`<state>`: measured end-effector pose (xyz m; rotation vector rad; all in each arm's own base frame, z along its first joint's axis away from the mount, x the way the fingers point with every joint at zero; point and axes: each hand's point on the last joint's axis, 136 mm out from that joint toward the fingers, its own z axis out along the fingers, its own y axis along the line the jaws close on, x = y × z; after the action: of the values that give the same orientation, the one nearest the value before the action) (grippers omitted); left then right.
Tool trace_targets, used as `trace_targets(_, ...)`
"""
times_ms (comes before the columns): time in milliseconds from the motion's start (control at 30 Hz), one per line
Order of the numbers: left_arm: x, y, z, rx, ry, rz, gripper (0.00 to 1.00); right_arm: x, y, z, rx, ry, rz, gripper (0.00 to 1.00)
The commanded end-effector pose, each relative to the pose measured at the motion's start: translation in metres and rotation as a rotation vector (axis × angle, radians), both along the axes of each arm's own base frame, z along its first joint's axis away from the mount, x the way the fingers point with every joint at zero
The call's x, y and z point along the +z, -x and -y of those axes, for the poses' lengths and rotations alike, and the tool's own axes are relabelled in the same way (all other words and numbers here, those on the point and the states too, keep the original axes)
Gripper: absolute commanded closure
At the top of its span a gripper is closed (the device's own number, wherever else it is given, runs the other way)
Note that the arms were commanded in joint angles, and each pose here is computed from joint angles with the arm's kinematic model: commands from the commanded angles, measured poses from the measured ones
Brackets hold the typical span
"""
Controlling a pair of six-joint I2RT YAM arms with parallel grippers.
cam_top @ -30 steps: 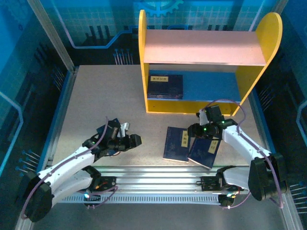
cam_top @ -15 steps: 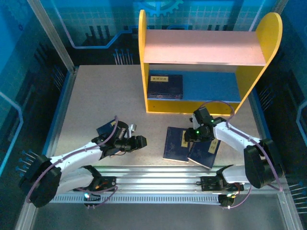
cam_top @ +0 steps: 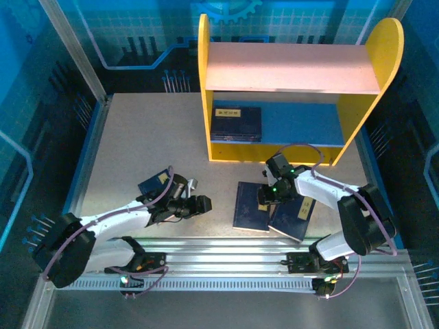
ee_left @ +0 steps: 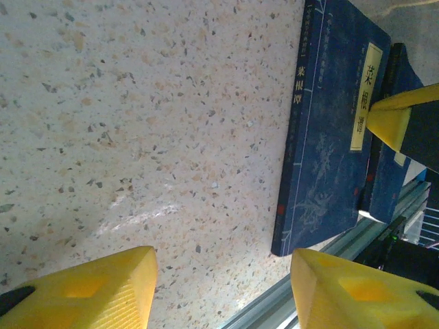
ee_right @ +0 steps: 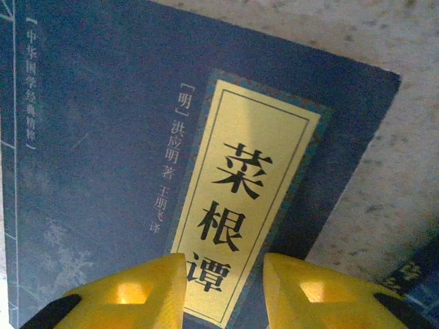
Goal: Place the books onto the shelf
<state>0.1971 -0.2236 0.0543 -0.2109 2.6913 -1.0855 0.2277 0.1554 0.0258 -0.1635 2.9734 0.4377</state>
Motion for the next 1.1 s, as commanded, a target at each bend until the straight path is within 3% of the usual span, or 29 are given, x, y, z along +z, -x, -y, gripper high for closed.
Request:
trace_targets(0, 0.007, -0.009, 0.007, 0.002, 0.007, 0.034, 0.45, 0.005, -0.006, -0.024, 0.013, -0.070, 0.006, 0.65)
trace_targets(333, -0.004, -0.008, 0.001, 0.015, -0.027, 0.012, 0.45, 0.006, -0.011, -0.075, 0.075, -0.163, 0.000, 0.65)
trace_targets(600, -0.005, -0.006, 0.004, 0.010, -0.014, 0.008, 0.45, 0.020, -0.006, -0.059, 0.095, -0.094, 0.029, 0.63)
trace_targets(1067, -0.017, -0.009, 0.039, -0.050, 0.013, -0.028, 0.45, 0.001, 0.015, -0.044, 0.095, -0.060, -0.021, 0.63)
